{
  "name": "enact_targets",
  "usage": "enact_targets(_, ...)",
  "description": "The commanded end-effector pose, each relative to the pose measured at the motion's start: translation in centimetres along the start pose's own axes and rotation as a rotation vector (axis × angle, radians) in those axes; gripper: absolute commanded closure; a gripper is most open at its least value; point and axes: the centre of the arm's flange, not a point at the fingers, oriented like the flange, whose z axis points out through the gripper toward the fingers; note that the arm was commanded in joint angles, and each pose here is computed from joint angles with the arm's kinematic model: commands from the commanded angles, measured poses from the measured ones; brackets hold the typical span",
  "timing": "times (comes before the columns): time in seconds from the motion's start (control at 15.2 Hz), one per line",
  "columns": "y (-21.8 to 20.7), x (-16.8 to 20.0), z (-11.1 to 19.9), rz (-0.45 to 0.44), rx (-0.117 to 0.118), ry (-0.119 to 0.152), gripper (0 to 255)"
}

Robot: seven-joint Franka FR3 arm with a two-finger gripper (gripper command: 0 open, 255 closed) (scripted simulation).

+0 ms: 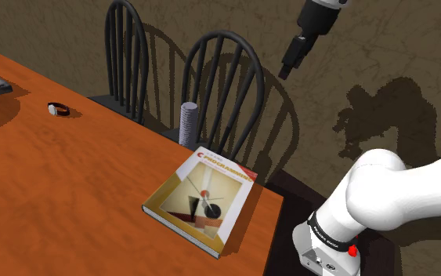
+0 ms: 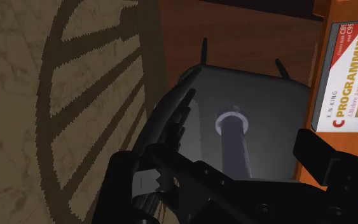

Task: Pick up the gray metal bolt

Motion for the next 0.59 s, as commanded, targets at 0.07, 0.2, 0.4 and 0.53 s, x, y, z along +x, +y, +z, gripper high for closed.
enact_targets(0.07,-0.2,1.1,0.8,-0.003,0.005,-0.005,0)
enact_targets(0.2,-0.6,3.2,2.5,-0.009,0.014,-0.016,0)
enact_targets(0.4,-1.2,6.4,5.0,-0.018,0.029,-0.033,0)
enact_targets(0.53,-1.7,8.5,6.8,-0.024,0.038,-0.044,0)
